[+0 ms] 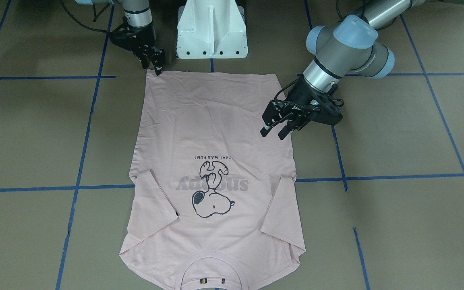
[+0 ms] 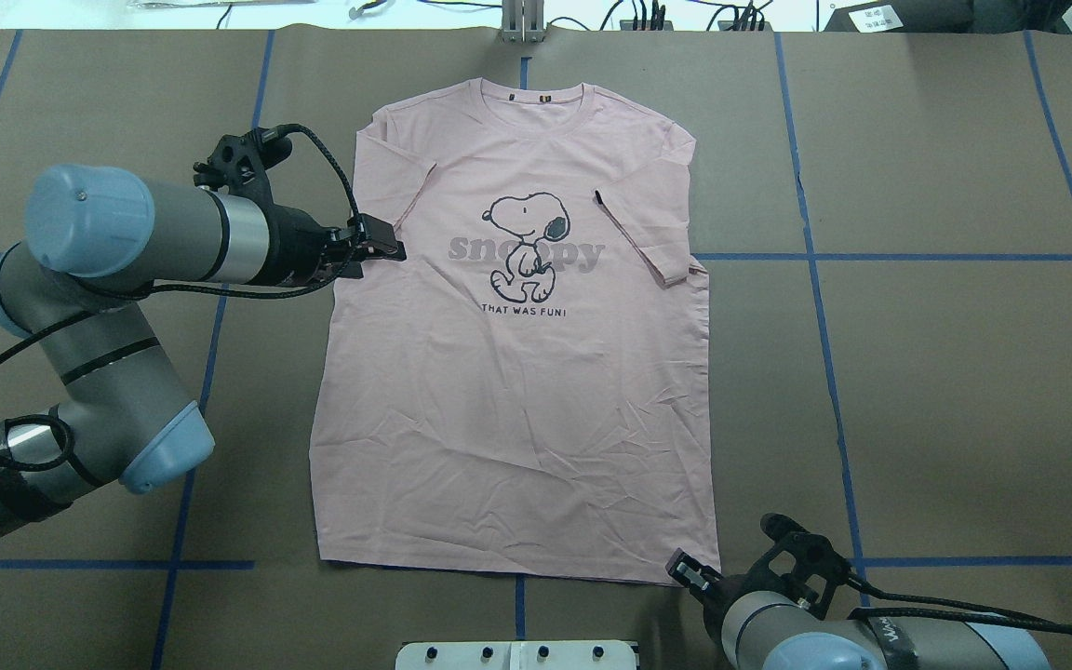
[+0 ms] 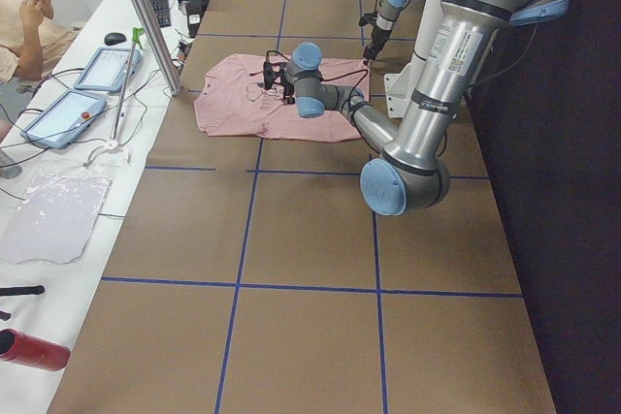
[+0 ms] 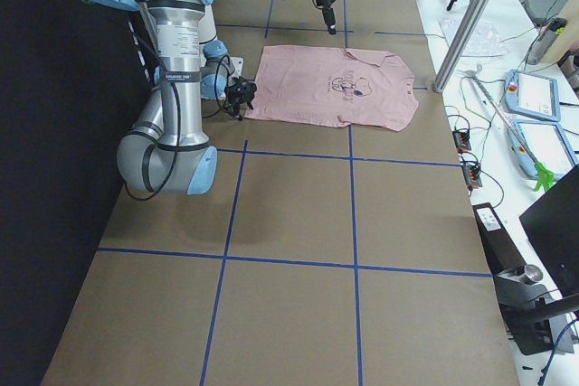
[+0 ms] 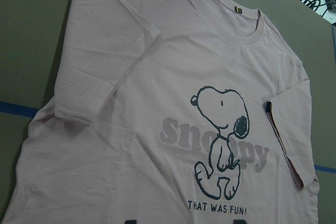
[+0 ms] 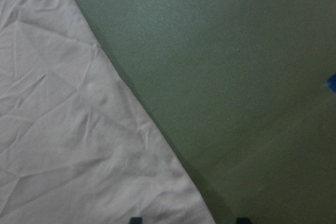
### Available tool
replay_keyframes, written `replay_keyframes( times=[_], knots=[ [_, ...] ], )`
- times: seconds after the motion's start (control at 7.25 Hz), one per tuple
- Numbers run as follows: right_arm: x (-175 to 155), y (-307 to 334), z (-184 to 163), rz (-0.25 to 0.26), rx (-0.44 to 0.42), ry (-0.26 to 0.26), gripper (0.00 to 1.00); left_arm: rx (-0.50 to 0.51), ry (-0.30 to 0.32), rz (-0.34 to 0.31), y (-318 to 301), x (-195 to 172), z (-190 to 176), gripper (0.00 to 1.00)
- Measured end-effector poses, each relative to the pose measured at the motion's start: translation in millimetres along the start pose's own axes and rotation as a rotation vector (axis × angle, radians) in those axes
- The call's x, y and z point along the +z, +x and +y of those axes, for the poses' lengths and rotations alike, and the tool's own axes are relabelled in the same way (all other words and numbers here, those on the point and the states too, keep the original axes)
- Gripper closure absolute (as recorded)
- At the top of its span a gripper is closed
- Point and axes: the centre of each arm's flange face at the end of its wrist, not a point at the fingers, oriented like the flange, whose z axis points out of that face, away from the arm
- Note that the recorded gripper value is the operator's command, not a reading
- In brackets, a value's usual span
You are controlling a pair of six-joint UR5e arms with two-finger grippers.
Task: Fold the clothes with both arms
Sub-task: 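Move the right gripper to the hem corner nearest the robot, then move the left gripper down to the other hem corner nearest the robot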
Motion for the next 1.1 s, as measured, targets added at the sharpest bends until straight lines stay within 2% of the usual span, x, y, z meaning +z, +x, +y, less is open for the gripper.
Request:
replay_keyframes(
  times=[0.83,1.1],
  knots=[
    [-3,0,-3,-0.004,0.0,0.0,1.0,-0.019,0.0,0.002,-1,-6,2,0.3],
    [-13,-3,-4,-0.018,0.001,-0.01,1.0,-0.098,-0.008,-0.029,-16,-39,21,0.3]
  ],
)
